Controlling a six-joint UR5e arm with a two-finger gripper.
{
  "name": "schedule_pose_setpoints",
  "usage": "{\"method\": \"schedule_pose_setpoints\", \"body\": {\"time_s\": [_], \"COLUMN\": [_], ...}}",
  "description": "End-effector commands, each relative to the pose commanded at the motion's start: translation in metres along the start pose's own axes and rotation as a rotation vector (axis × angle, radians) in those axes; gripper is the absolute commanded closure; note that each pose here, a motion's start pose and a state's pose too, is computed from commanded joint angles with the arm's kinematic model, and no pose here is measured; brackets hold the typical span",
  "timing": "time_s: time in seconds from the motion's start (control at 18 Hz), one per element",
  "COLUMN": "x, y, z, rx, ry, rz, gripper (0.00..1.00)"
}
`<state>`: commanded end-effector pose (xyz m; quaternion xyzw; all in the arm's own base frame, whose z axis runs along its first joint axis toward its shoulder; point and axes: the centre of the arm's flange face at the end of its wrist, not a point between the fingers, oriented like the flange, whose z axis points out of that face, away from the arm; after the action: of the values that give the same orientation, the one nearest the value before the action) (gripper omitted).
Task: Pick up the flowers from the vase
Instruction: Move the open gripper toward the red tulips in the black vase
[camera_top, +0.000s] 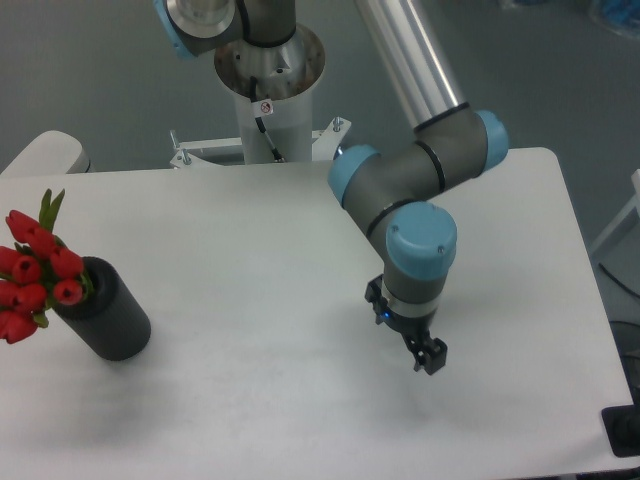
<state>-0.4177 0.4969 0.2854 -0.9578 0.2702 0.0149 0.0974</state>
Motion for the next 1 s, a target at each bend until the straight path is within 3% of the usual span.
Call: {"method": "schedule_pose_setpoints", "body": {"time_s": [0.17, 0.39, 1.0], "x": [0.017, 0.028, 0.081], "y": [-0.017, -0.025, -0.063], "z": [-0.024, -0.026, -0.033], "rx": [0.072, 0.231, 0.433], "ry": [-0.012, 0.017, 0.092], "rz": [0.012, -0.001, -0.052], "gripper": [0.0, 0.0, 0.0]}}
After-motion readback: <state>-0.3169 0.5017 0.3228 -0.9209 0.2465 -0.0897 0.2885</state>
